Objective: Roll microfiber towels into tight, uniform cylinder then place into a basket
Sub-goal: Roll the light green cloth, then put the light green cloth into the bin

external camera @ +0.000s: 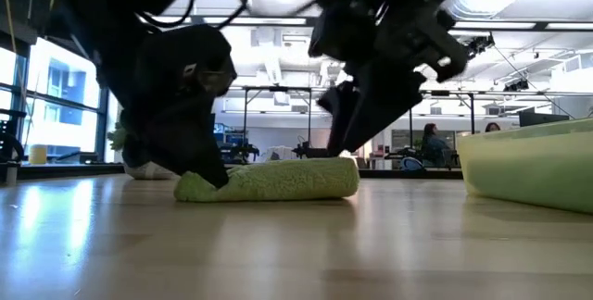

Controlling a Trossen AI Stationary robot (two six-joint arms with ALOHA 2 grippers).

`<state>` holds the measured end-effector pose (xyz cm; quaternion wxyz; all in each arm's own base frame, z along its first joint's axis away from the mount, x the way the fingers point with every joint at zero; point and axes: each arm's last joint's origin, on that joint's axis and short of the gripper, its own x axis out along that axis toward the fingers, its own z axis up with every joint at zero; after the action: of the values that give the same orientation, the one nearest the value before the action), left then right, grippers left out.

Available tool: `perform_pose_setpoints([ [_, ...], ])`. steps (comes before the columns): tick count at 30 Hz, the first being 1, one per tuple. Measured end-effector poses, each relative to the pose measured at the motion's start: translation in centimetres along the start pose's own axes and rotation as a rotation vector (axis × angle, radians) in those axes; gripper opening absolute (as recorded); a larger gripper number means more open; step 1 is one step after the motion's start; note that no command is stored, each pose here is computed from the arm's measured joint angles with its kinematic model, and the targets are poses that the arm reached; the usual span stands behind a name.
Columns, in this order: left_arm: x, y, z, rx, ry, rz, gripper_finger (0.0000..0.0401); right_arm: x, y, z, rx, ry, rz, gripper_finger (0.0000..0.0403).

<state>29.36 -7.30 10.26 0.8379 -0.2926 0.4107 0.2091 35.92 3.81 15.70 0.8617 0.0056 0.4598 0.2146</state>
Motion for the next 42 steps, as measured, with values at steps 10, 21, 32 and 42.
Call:
perform_pose_setpoints([
  [10,0.6,1.4,2.1,-0.059,0.117,-0.099,0.0071,2.5,6.3,0.2,-0.529,-0.009,-0.348,0.0142],
  [21,0.9,2.0,3.0,-0.074,0.160,-0.172,0.0071,4.5,5.3,-2.2,-0.494,-0.033,-0.517,0.0142],
  [32,-1.7,1.7,4.2,0.059,0.059,-0.175,0.0071,5.0,4.4,-2.7,-0.313,-0.054,-0.377,0.0026],
  [42,-4.6,-1.0,2.8,0.520,-0.145,-0.140,0.0071,3.7,-0.2,-2.8,0.102,-0.147,-0.046,0.0005],
])
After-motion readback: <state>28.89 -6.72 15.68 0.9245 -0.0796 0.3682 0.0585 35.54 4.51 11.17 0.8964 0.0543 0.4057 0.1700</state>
